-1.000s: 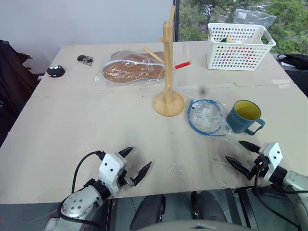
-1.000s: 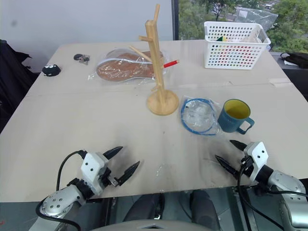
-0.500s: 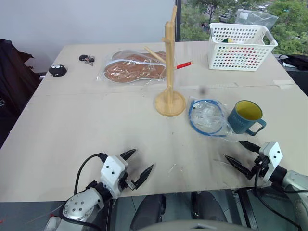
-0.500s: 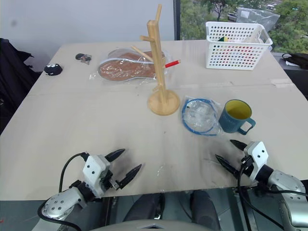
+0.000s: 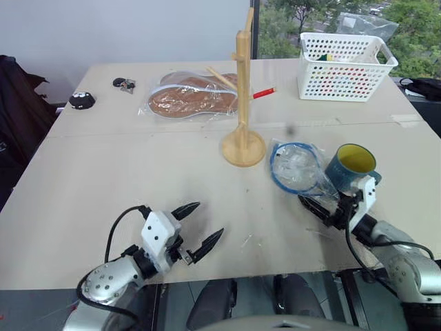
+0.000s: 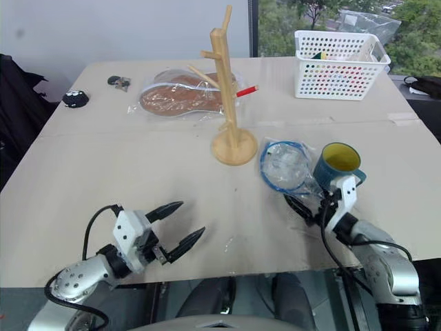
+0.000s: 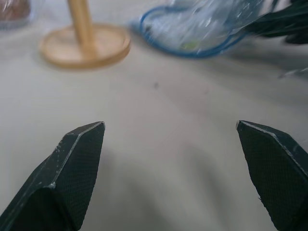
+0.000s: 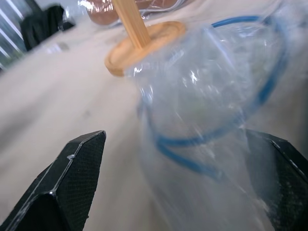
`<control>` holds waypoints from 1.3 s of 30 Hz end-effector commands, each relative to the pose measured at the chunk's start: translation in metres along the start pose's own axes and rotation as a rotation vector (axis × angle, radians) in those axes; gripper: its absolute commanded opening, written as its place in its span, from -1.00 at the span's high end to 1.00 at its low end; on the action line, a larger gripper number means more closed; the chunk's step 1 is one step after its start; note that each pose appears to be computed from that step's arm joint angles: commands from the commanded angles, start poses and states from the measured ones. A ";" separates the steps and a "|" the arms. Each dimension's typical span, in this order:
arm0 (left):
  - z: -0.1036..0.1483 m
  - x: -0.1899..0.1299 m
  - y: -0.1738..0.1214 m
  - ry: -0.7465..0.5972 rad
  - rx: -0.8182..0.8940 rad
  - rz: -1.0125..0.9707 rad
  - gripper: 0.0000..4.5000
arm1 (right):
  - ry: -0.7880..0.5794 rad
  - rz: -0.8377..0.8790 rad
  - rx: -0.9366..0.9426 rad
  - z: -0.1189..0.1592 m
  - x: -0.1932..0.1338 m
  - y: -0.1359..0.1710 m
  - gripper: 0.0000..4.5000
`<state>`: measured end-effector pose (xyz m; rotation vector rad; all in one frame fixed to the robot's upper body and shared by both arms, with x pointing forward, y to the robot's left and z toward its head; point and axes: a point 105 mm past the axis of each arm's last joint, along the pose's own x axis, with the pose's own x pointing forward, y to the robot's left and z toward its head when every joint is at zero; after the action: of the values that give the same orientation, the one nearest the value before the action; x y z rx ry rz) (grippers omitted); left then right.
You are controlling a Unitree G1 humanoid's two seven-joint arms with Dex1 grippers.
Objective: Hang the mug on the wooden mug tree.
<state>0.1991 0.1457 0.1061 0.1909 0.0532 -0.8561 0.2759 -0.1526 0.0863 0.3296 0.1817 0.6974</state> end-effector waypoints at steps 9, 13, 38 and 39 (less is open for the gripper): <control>0.068 0.003 0.002 -0.125 0.081 -0.159 -1.00 | -0.026 -0.001 0.203 0.014 0.035 0.004 -0.39; 0.068 0.003 0.004 -0.121 0.077 -0.140 -1.00 | -0.003 -0.026 0.195 0.010 0.039 0.001 0.35; 0.098 0.014 0.003 -0.235 0.012 -0.178 -1.00 | -0.202 0.305 -0.054 0.124 0.023 0.056 0.99; 0.100 0.015 0.001 -0.235 0.002 -0.193 -1.00 | -0.209 0.308 -0.067 0.130 0.021 0.058 0.99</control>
<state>0.2158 0.1263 0.1916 0.0940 -0.1208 -1.0131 0.3014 -0.1255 0.2001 0.3916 -0.0029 0.9337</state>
